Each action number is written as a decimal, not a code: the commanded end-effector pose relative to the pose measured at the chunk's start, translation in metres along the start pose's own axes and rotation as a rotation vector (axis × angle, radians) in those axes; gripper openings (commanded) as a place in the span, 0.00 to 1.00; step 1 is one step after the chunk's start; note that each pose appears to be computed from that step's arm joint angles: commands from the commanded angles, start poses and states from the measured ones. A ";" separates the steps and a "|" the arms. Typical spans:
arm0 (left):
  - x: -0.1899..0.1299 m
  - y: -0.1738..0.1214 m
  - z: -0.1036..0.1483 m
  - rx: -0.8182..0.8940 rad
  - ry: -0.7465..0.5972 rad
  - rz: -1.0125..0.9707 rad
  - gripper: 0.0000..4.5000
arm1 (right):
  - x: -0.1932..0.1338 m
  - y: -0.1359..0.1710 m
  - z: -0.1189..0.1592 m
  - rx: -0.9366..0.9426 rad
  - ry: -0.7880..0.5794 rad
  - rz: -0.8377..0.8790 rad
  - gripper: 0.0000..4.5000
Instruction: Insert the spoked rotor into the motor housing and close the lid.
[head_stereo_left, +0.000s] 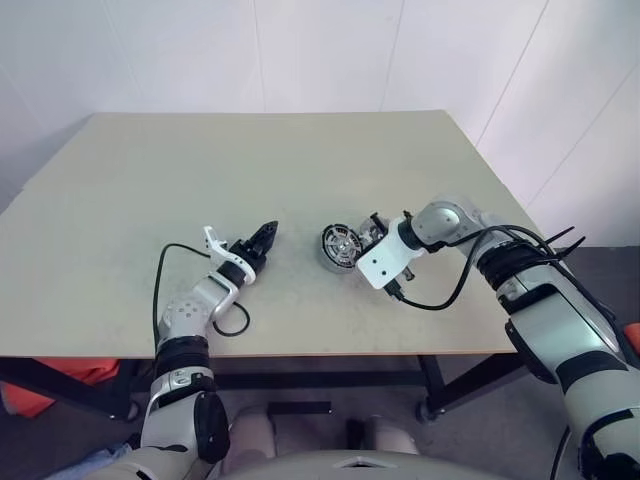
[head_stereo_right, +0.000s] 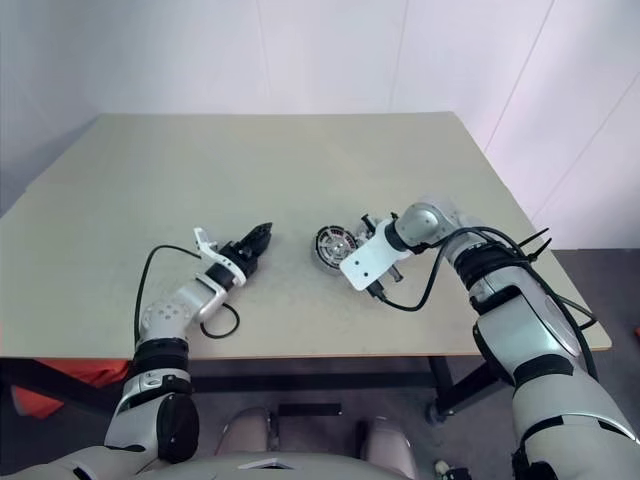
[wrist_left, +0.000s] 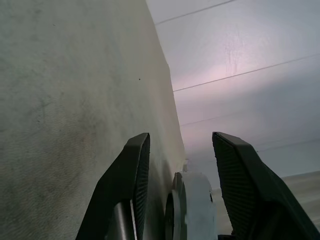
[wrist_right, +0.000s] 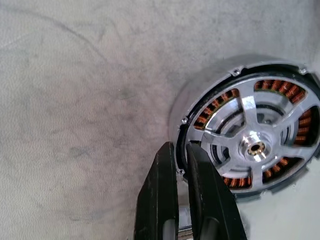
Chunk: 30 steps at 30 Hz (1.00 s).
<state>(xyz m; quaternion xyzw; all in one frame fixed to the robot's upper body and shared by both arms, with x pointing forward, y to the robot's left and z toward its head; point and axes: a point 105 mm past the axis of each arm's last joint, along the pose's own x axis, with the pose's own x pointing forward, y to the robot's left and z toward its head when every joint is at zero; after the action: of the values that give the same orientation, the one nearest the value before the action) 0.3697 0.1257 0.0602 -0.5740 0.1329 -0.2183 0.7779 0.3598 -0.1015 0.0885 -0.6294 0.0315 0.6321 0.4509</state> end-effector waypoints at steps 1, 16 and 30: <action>0.005 -0.015 0.005 0.033 -0.008 -0.049 0.47 | -0.005 -0.020 0.011 0.019 -0.036 -0.087 0.00; 0.002 -0.012 0.006 0.037 -0.021 -0.038 0.47 | 0.007 -0.046 0.043 0.249 -0.158 -0.120 0.00; 0.002 -0.013 0.005 0.052 -0.012 -0.040 0.47 | -0.022 -0.071 0.052 0.527 -0.287 -0.304 0.84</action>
<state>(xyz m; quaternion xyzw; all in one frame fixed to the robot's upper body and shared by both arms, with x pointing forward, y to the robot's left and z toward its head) 0.3691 0.1271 0.0607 -0.5698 0.1279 -0.2154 0.7826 0.3587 -0.0386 0.1294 -0.4288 0.0611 0.6208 0.6535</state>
